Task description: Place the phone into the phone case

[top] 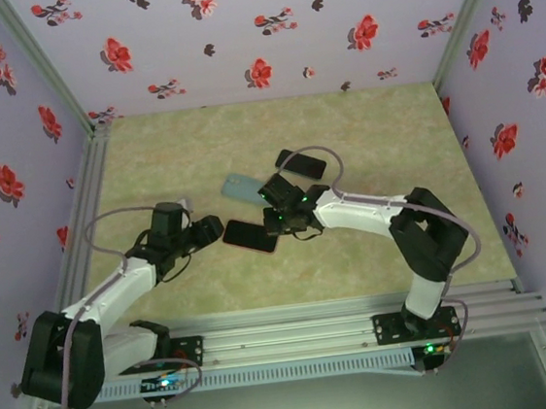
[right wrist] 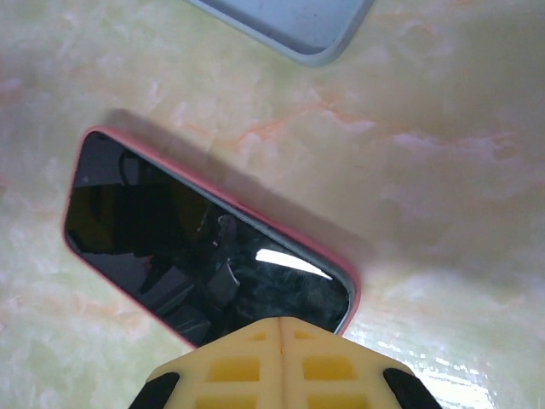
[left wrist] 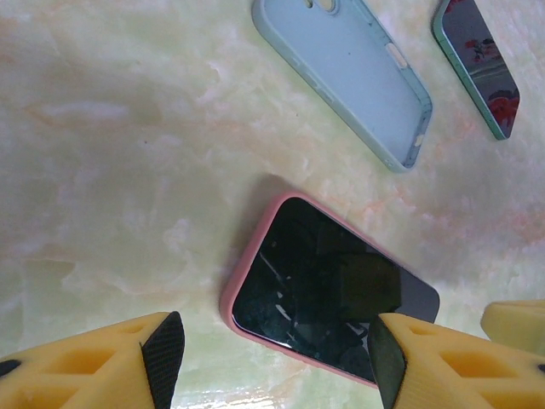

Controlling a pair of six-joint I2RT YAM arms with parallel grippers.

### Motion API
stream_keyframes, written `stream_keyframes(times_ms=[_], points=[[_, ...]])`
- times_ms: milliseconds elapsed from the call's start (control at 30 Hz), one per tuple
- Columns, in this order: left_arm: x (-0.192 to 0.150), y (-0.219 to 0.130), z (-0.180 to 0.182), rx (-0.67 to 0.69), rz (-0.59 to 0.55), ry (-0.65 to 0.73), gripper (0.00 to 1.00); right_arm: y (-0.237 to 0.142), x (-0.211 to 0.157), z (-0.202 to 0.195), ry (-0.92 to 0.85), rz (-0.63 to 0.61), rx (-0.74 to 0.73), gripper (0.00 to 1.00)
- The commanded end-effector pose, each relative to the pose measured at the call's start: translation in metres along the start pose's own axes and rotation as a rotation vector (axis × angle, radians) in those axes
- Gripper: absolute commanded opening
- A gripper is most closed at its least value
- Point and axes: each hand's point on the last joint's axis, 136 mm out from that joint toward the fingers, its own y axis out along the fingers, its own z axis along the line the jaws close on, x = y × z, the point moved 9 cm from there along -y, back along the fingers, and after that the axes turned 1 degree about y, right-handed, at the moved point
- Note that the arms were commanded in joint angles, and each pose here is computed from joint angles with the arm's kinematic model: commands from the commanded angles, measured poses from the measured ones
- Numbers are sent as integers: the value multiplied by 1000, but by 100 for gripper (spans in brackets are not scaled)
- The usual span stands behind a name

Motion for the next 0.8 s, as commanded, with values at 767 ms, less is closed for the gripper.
stream_keyframes(times_ms=[767], points=[[-6, 13, 1, -46, 9, -17, 63, 23, 3, -11, 39, 39, 1, 0]])
